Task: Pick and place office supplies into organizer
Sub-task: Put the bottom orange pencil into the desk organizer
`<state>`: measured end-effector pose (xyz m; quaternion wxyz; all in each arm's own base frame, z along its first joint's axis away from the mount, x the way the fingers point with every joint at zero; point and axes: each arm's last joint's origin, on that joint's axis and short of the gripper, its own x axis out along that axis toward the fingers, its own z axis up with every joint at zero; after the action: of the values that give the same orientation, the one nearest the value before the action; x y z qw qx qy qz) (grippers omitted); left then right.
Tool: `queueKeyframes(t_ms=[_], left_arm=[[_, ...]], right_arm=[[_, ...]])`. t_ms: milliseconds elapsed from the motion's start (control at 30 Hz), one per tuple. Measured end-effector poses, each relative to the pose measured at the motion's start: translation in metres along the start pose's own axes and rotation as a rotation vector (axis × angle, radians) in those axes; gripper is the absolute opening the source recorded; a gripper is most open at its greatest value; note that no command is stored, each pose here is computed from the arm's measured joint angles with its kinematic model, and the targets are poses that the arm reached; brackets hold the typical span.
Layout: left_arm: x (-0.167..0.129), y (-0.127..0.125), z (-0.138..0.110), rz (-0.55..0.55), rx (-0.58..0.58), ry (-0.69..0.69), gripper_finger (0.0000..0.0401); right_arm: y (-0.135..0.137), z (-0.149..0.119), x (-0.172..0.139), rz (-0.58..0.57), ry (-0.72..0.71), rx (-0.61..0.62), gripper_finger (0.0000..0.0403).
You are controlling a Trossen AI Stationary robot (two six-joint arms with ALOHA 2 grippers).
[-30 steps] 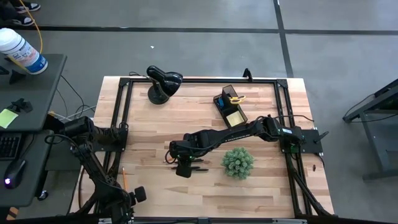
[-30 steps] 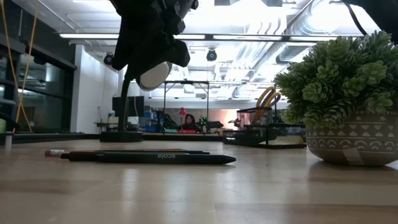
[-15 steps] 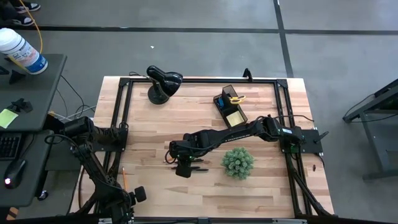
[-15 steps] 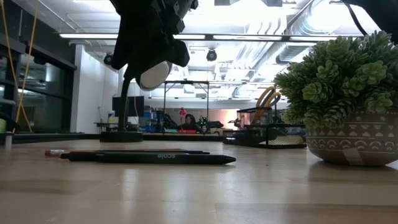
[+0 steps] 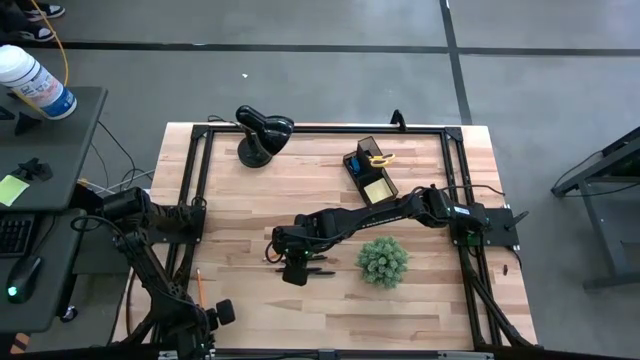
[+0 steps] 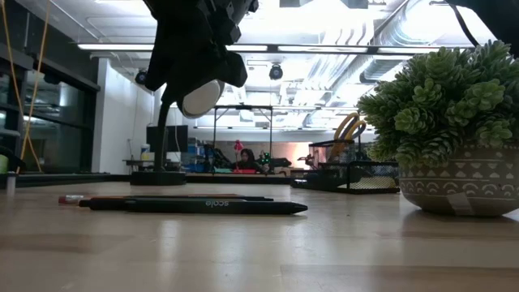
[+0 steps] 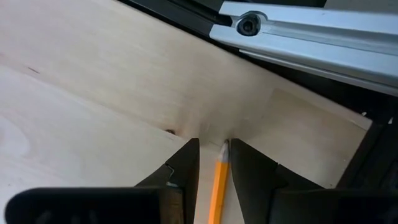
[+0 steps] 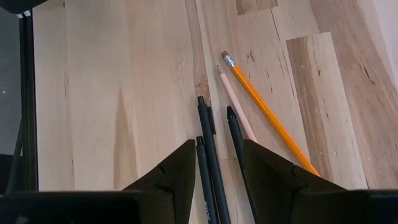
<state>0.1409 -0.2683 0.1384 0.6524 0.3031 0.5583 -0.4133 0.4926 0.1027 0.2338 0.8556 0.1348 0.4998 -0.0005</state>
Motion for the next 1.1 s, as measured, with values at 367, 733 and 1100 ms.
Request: queueKeyframes(t_ms=[367,733,1100], left_arm=[[0.000,-0.003,0.000,0.018,0.000,0.003,0.0081],[0.000,-0.002,0.000,0.068,0.005,0.002,0.0081],[0.011,-0.002,-0.001,0.060,0.009,0.045,0.0072]], right_arm=[[0.000,0.000,0.000,0.002,-0.005,0.000,0.0129],[0.000,0.001,0.000,0.006,-0.015,-0.001,0.0129],[0.001,0.002,0.000,0.008,-0.020,-0.001,0.0129]])
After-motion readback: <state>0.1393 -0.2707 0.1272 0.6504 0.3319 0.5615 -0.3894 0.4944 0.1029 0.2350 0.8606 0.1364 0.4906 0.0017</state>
